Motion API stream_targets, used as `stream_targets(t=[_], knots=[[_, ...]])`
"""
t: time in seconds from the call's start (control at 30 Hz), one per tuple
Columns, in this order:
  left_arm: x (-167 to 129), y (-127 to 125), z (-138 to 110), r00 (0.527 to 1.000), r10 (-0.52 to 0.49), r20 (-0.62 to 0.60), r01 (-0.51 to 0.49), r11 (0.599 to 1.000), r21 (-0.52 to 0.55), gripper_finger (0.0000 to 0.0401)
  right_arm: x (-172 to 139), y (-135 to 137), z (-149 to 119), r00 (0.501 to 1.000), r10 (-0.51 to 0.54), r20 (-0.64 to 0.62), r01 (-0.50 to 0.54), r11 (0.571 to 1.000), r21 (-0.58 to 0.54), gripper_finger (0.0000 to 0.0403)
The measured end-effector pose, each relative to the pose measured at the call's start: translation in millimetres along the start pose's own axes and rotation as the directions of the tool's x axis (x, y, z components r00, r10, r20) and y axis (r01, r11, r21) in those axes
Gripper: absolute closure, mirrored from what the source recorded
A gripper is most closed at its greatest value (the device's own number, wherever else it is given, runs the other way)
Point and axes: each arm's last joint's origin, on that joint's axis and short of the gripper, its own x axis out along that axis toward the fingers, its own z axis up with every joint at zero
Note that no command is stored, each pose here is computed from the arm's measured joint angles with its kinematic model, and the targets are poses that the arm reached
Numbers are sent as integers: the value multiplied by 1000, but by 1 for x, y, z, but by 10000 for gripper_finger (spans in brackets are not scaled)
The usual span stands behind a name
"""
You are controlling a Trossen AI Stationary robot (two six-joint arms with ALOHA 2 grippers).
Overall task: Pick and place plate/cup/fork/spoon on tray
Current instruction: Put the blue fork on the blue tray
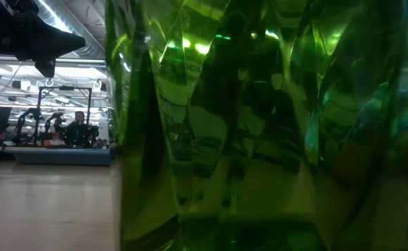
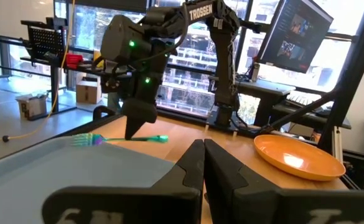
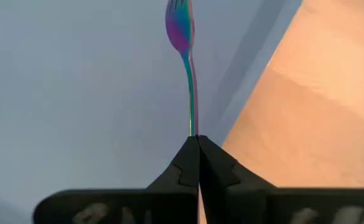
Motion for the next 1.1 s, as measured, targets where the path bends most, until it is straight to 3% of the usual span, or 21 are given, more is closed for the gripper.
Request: stream_targets(t=[0.2,0.5,0.63,0.87,1.1], knots=[[0,0,0,1000,0,-1,0,1000,2,401,-4,0,-2,996,-85,35,87,993,-82,403],[0,0,-4,1000,2,-28,-1,999,32,401,-5,19,-13,984,-115,138,146,960,-238,403],[0,0,-4,1000,2,-31,-1,999,36,401,9,28,-19,973,-161,168,213,910,-357,403],[0,0,-4,1000,3,-31,-2,999,37,401,35,42,-35,943,-260,208,332,783,-526,403],[0,0,-4,999,3,-35,-2,999,41,401,35,49,-40,941,-251,228,338,764,-550,403]])
